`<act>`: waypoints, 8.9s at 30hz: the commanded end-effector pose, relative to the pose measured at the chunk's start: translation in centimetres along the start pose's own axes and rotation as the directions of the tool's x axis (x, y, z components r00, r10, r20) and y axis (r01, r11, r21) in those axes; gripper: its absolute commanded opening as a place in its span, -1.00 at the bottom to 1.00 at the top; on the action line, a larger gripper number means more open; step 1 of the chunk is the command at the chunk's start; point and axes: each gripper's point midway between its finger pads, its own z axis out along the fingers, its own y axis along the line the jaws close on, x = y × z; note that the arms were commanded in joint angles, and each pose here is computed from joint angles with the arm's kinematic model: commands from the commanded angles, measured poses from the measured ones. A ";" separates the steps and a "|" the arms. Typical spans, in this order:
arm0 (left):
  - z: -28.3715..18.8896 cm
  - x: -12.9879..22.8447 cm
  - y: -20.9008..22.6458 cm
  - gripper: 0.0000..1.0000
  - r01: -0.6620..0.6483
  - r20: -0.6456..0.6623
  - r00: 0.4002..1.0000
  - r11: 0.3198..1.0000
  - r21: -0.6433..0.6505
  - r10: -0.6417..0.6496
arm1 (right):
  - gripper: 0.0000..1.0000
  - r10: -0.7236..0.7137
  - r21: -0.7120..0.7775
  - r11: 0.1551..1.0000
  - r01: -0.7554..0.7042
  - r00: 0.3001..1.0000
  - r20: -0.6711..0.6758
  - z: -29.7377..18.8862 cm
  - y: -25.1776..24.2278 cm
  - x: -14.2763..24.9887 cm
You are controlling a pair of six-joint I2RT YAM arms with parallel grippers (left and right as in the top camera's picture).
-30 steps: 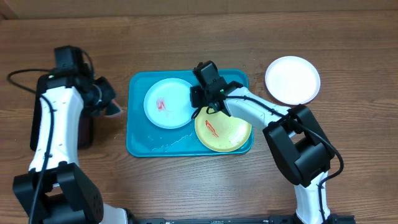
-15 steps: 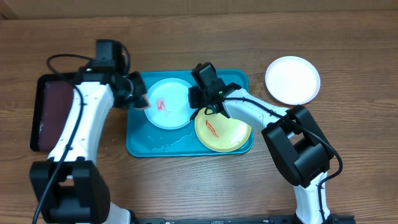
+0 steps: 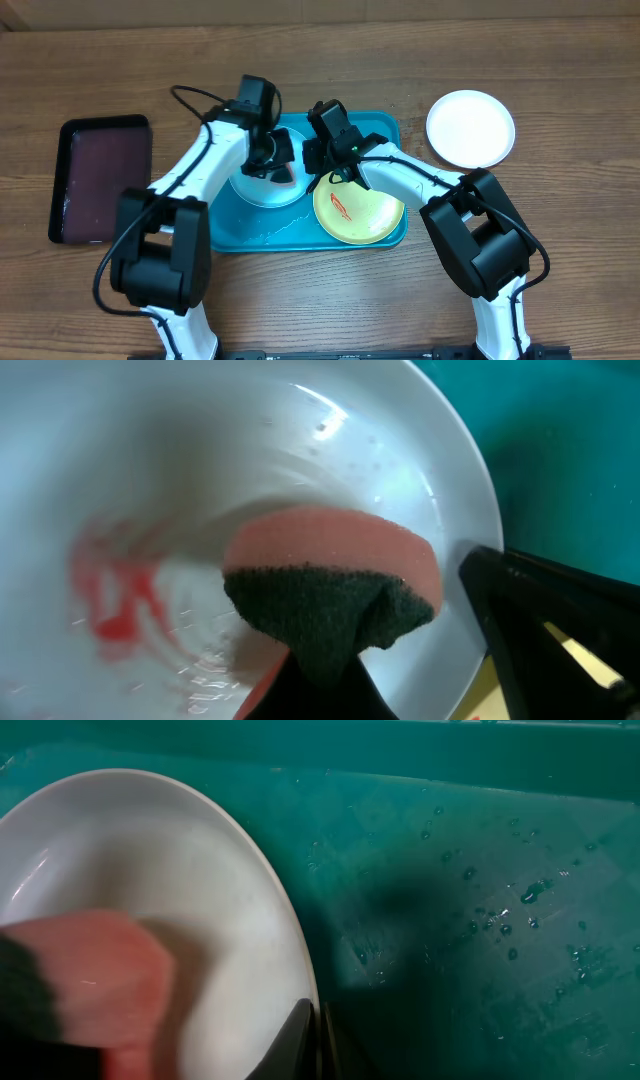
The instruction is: Clean dirty plates on tray and stack at the side
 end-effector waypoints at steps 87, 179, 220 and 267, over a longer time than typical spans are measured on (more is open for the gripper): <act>-1.9 -1.6 14.2 -0.92 0.040 0.026 0.999 0.702 -0.711 -0.031 | -0.92 -0.004 0.020 1.000 0.004 1.000 -0.026 0.8 -0.5 1.0; -19.6 -3.7 25.6 -0.91 0.673 0.310 0.734 0.707 -0.217 -0.604 | -0.92 -0.037 -0.225 0.971 0.081 0.981 0.192 -14.1 -1.5 -10.4; 3.9 1.1 5.1 -0.91 0.118 -0.064 0.991 0.993 -0.008 -0.118 | -0.92 -0.125 -0.078 0.990 0.120 0.990 -0.065 2.7 1.3 1.0; 4.4 5.3 -0.8 -0.91 -0.115 -0.310 0.927 0.947 0.301 0.211 | -0.92 -0.126 -0.078 0.990 0.121 0.990 -0.065 2.7 1.2 1.0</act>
